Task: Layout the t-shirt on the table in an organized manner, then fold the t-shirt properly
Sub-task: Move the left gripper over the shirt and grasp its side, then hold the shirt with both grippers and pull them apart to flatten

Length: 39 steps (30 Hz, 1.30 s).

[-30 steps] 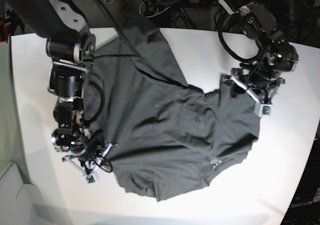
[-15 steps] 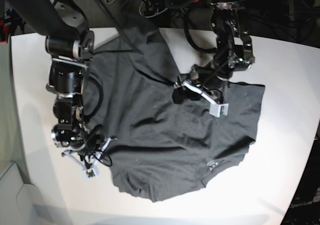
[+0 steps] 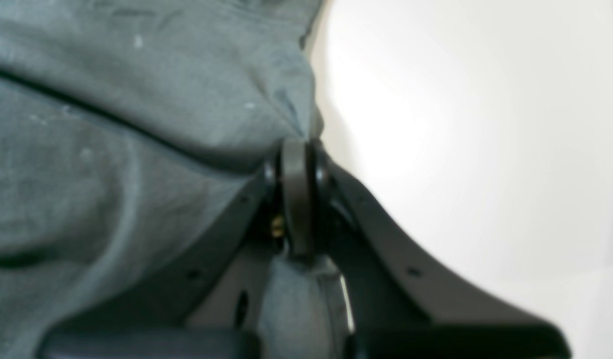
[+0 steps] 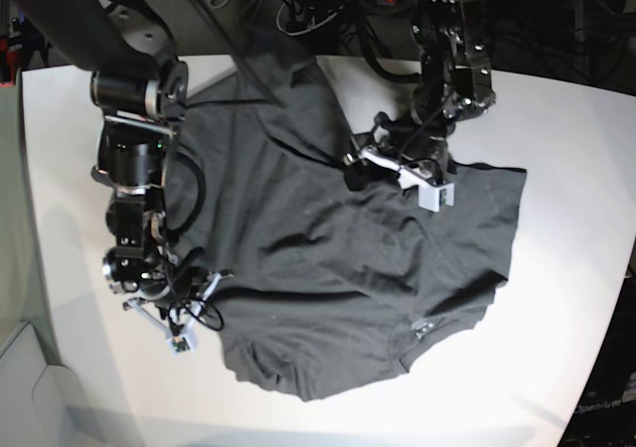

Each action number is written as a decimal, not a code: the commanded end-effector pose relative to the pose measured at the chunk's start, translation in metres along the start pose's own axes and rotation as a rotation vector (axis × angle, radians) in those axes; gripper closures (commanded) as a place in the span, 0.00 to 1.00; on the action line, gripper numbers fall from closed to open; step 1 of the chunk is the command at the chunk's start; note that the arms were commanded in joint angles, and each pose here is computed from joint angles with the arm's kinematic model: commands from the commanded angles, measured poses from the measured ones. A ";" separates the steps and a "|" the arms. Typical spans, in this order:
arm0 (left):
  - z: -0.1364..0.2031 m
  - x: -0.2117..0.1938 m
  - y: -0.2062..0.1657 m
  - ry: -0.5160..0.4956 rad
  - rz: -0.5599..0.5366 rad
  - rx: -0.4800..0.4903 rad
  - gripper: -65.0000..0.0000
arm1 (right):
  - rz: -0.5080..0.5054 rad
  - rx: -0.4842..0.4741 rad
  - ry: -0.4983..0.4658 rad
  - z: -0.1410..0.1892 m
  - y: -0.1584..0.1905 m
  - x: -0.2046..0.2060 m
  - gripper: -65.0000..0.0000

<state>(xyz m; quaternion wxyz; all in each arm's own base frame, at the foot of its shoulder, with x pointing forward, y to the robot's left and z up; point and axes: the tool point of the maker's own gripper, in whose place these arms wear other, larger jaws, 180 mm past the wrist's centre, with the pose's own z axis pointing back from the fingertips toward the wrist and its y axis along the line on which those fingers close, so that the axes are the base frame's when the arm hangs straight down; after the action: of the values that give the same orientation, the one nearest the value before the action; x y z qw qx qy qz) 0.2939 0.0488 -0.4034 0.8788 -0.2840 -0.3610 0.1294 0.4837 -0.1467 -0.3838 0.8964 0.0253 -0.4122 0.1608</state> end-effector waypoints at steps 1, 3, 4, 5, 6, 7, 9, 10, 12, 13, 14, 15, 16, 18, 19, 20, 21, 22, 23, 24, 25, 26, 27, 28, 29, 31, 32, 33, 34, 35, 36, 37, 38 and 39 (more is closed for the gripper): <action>0.004 0.015 -0.010 -0.050 -0.006 -0.026 0.46 | 0.005 -0.023 -0.077 0.005 -0.011 0.033 1.00; 0.005 0.013 -0.009 -0.051 -0.005 -0.024 0.46 | 0.005 -0.023 -0.077 0.005 -0.011 0.033 1.00; 0.004 0.012 -0.007 -0.048 0.005 -0.014 0.46 | 0.005 -0.023 -0.075 0.005 -0.010 0.032 1.00; 0.003 0.011 -0.004 -0.043 0.015 -0.005 0.46 | 0.005 -0.022 -0.074 0.005 -0.010 0.031 1.00; 0.001 0.009 -0.002 -0.037 0.026 0.004 0.46 | 0.004 -0.021 -0.074 0.005 -0.009 0.031 1.00; 0.000 0.006 0.001 -0.030 0.038 0.014 0.46 | 0.004 -0.021 -0.074 0.005 -0.009 0.031 1.00; -0.004 -0.003 0.008 -0.004 0.063 0.033 0.46 | 0.004 -0.021 -0.073 0.005 -0.009 0.030 1.00; -0.006 -0.007 0.010 0.010 0.074 0.041 0.46 | 0.004 -0.021 -0.073 0.005 -0.009 0.030 1.00; -0.013 -0.008 0.012 0.022 0.088 0.046 0.46 | 0.004 -0.019 -0.073 0.005 -0.008 0.031 1.00; -0.017 -0.011 0.014 0.034 0.097 0.051 0.46 | 0.004 -0.019 -0.073 0.005 -0.008 0.031 1.00; -0.019 -0.015 0.016 0.048 0.105 0.055 0.46 | 0.004 -0.019 -0.073 0.005 -0.008 0.031 1.00; -0.022 -0.015 0.016 0.052 0.108 0.052 0.46 | 0.003 -0.019 -0.072 0.004 -0.008 0.030 1.00; -0.026 -0.014 0.016 0.057 0.111 0.049 0.46 | 0.003 -0.019 -0.072 0.004 -0.008 0.030 1.00; -0.032 -0.015 0.016 0.071 0.118 0.048 0.46 | 0.004 -0.020 -0.071 0.005 -0.009 0.029 1.00; -0.037 -0.017 0.016 0.081 0.123 0.048 0.46 | 0.004 -0.021 -0.069 0.005 -0.010 0.028 1.00; -0.041 -0.017 0.019 0.081 0.132 0.052 0.46 | 0.004 -0.021 -0.069 0.005 -0.010 0.028 1.00; -0.046 -0.018 0.021 0.074 0.141 0.057 0.46 | 0.003 -0.021 -0.063 0.005 -0.009 0.024 1.00; -0.048 -0.019 0.023 0.068 0.148 0.062 0.47 | 0.003 -0.021 -0.058 0.005 -0.010 0.021 1.00; -0.051 -0.021 0.026 0.064 0.156 0.068 0.47 | 0.004 -0.024 -0.055 0.005 -0.011 0.019 1.00; -0.053 -0.023 0.027 0.066 0.161 0.071 0.48 | 0.008 -0.036 -0.048 0.007 -0.019 0.015 1.00; -0.054 -0.021 0.030 0.059 0.167 0.075 0.51 | 0.011 -0.046 -0.045 0.008 -0.024 0.014 1.00; -0.053 -0.018 0.033 0.049 0.174 0.080 0.55 | 0.012 -0.053 -0.041 0.009 -0.029 0.012 1.00; -0.052 -0.013 0.036 0.036 0.186 0.083 0.62 | 0.013 -0.057 -0.041 0.010 -0.031 0.012 1.00; -0.051 -0.011 0.038 0.025 0.207 0.081 0.69 | 0.015 -0.058 -0.037 0.010 -0.032 0.010 1.00; -0.049 -0.009 0.041 0.022 0.234 0.074 0.75 | 0.018 -0.072 -0.020 0.013 -0.040 0.000 1.00; -0.043 0.007 0.053 0.023 0.248 0.068 0.81 | 0.021 -0.086 -0.007 0.015 -0.048 -0.009 1.00; -0.039 0.017 0.059 0.026 0.250 0.060 0.81 | 0.020 -0.085 -0.004 0.015 -0.048 -0.010 1.00; -0.035 0.027 0.065 0.028 0.249 0.056 0.81 | 0.020 -0.085 0.002 0.015 -0.048 -0.014 1.00; -0.031 0.035 0.071 0.027 0.250 0.053 0.81 | 0.017 -0.083 0.012 0.015 -0.047 -0.020 1.00; -0.027 0.047 0.076 0.023 0.243 0.048 0.81 | 0.017 -0.082 0.018 0.015 -0.045 -0.026 1.00; -0.023 0.059 0.080 0.016 0.236 0.046 0.81 | 0.021 -0.089 0.017 0.018 -0.047 -0.028 1.00; -0.018 0.069 0.086 0.009 0.228 0.048 0.81 | 0.026 -0.097 0.021 0.020 -0.049 -0.032 1.00; -0.015 0.078 0.090 0.004 0.222 0.048 0.81 | 0.033 -0.103 0.022 0.023 -0.049 -0.037 1.00; -0.012 0.088 0.092 -0.008 0.221 0.042 0.81 | 0.039 -0.109 0.016 0.026 -0.049 -0.039 1.00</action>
<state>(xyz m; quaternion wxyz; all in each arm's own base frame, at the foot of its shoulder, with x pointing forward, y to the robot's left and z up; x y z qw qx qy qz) 0.3552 0.1621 -0.4240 0.8675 -0.2934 -0.3234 0.2381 0.4394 -0.2007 -0.4145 0.9094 -0.0232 -0.3835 0.1590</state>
